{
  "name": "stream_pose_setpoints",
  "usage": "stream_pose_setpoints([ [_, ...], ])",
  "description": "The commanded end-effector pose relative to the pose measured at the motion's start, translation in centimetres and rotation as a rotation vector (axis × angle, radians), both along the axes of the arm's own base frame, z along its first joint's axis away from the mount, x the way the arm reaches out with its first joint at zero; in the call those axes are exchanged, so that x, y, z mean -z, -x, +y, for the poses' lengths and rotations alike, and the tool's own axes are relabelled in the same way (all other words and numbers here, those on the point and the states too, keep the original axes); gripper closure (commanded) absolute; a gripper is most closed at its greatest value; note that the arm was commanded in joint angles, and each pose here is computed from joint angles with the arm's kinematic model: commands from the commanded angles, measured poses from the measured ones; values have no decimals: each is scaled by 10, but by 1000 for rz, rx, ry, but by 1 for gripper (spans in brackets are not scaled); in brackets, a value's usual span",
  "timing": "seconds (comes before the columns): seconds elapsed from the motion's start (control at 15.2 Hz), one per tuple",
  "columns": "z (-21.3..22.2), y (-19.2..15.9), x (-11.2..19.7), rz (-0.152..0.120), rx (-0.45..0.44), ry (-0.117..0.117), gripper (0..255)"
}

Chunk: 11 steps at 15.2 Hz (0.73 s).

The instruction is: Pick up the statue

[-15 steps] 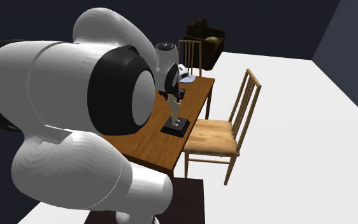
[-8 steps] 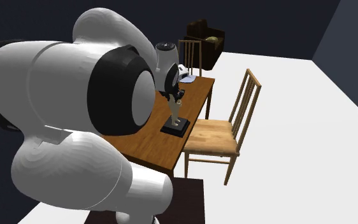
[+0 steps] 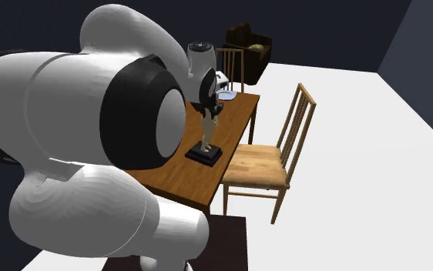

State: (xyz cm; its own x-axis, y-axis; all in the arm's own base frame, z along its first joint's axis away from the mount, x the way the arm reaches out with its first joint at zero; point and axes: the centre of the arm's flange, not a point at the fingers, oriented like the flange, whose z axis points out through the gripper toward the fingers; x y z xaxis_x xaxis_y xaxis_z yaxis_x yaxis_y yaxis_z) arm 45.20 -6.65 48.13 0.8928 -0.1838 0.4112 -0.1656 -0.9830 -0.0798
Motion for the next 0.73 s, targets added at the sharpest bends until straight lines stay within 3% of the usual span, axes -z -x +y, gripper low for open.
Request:
stream_pose_setpoints([
  [0.0,0,0,-12,-2,0,0,255],
  [0.66,0,0,-55,-2,0,0,255],
])
